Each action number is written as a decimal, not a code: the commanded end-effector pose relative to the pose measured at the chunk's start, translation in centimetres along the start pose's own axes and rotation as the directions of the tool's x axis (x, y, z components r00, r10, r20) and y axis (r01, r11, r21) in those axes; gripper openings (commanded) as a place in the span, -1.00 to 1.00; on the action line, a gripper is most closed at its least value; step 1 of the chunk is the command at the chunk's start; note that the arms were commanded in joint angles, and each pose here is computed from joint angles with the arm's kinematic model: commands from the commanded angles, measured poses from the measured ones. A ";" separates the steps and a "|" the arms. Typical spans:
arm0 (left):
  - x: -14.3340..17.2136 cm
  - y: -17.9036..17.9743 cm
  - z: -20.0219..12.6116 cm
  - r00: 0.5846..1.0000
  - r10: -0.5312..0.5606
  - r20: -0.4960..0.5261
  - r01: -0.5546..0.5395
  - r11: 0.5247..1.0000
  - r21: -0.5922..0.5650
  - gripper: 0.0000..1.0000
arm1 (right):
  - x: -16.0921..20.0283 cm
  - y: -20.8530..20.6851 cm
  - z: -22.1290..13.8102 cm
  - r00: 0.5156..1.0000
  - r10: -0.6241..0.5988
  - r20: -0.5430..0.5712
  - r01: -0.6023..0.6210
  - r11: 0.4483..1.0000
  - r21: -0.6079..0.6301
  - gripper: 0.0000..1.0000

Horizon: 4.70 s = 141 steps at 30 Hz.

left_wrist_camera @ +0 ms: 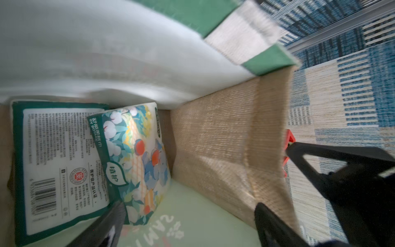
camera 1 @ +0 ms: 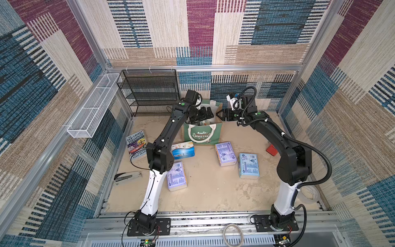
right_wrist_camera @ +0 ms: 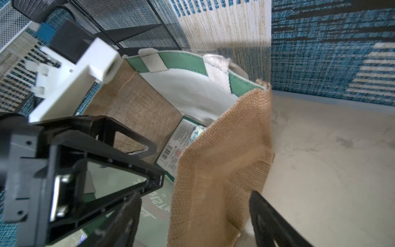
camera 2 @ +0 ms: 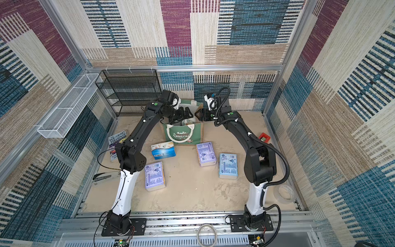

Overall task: Put tissues into the canvas bag
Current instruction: Place the pack of facial tissues in the canvas bag, then pick up the pack of facial tissues from the center of the board.

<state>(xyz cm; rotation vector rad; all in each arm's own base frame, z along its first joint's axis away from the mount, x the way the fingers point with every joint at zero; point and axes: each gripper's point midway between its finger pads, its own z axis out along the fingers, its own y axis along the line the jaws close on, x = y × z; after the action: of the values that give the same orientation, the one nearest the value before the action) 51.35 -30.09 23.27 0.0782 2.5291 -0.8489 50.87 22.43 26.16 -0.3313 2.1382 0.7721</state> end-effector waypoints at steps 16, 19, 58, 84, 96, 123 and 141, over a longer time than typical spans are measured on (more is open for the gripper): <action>1.2 -6.6 -8.4 0.939 0.162 0.305 -0.166 0.986 -0.010 0.98 | 1.6 -3.1 -10.0 0.973 -0.143 0.182 0.078 0.943 0.324 0.99; 3.4 -6.9 -8.9 0.932 0.171 0.320 -0.180 0.984 -0.003 0.97 | 4.1 -4.6 -11.8 0.973 -0.116 0.199 0.038 0.933 0.359 0.99; 28.7 -10.0 4.3 0.982 0.165 -0.093 -0.132 0.947 0.291 0.57 | 27.5 -11.4 -14.9 0.828 0.532 0.176 -0.559 0.808 0.185 0.99; 30.3 -9.8 9.1 0.963 0.149 -0.224 -0.084 0.958 0.275 0.13 | 27.9 -10.0 -15.3 0.796 0.582 0.163 -0.602 0.788 0.126 0.83; 30.1 -9.1 11.2 0.956 0.110 -0.274 -0.050 0.975 0.216 0.03 | 29.5 -9.8 -14.8 0.766 0.623 0.162 -0.640 0.763 0.092 0.82; 30.7 -5.1 12.4 0.952 0.024 -0.304 0.018 0.990 0.136 -0.14 | 30.2 -8.5 -13.8 0.758 0.641 0.126 -0.642 0.766 -0.035 0.67; 30.1 -7.5 11.2 0.960 0.033 -0.278 0.041 0.966 0.255 -0.11 | 28.0 -7.3 -14.0 0.796 0.593 0.124 -0.583 0.805 -0.107 0.09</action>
<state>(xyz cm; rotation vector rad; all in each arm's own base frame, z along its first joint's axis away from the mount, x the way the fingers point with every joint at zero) 27.84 -45.29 5.37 0.2975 2.6779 -1.2140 27.90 8.23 6.90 0.4582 2.1082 1.1511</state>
